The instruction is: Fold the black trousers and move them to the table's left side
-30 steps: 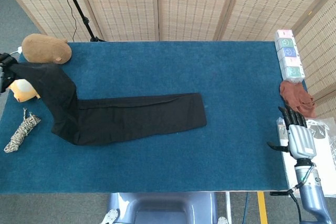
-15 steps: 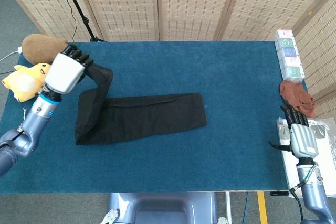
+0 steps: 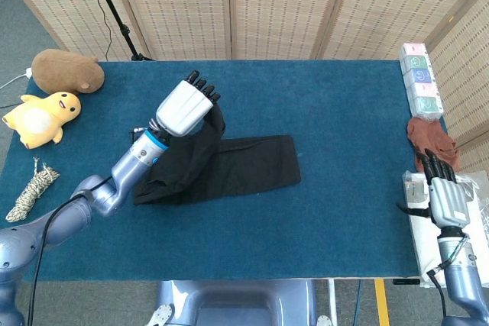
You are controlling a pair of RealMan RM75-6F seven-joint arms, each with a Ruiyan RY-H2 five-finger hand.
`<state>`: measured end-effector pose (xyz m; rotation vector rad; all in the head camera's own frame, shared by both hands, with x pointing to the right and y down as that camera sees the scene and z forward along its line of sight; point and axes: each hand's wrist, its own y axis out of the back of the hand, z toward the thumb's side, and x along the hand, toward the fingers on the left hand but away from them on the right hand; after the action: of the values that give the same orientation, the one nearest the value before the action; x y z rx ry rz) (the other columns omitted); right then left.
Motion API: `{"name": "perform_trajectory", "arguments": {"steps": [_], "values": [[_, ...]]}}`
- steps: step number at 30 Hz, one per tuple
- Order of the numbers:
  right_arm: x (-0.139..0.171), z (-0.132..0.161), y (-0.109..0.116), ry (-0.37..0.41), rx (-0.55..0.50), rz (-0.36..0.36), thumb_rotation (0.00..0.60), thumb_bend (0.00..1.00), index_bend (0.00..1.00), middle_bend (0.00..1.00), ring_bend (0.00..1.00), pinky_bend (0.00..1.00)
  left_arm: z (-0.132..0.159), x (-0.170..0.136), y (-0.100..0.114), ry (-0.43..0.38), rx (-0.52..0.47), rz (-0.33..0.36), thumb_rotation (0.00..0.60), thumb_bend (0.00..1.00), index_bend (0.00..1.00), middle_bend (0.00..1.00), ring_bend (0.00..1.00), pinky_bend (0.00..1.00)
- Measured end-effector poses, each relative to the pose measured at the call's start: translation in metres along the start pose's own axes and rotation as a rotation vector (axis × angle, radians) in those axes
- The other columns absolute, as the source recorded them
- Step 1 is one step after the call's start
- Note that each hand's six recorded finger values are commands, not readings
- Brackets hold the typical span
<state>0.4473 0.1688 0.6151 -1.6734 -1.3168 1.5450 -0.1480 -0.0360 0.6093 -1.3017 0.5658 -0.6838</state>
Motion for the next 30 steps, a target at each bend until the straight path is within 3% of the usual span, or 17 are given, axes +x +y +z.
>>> {"name": "perform_trajectory", "arguments": {"steps": [7,14,18,19,22,30], "values": [[-0.001,-0.005,0.001,-0.012,-0.018,0.009,0.6,0.0,0.01,0.0,0.0,0.0,0.035,0.031,-0.006,-0.019,0.08,0.009,0.6,0.76,0.68,0.63,0.53,0.4],[-0.001,-0.007,0.003,-0.016,-0.027,0.011,0.6,0.0,0.01,0.0,0.0,0.0,0.076,0.051,-0.01,-0.043,0.103,0.023,0.6,0.72,0.48,0.42,0.38,0.39],[-0.001,-0.006,0.001,-0.011,-0.027,0.018,0.6,0.0,0.01,0.0,0.0,0.0,0.095,0.058,-0.014,-0.048,0.086,0.012,0.6,0.51,0.07,0.07,0.13,0.29],[-0.001,-0.005,0.001,-0.009,-0.026,0.02,0.6,0.0,0.01,0.0,0.0,0.0,0.099,0.059,-0.015,-0.045,0.073,0.007,0.6,0.46,0.01,0.01,0.07,0.27],[0.0,-0.005,0.0,-0.006,-0.024,0.025,0.6,0.0,0.01,0.0,0.0,0.0,0.106,0.061,-0.013,-0.028,0.023,0.014,0.6,0.42,0.0,0.0,0.0,0.24],[0.001,-0.004,-0.001,-0.003,-0.02,0.028,0.6,0.0,0.01,0.0,0.0,0.0,0.108,0.057,0.01,-0.021,-0.081,0.117,0.6,0.42,0.0,0.0,0.0,0.24]]}}
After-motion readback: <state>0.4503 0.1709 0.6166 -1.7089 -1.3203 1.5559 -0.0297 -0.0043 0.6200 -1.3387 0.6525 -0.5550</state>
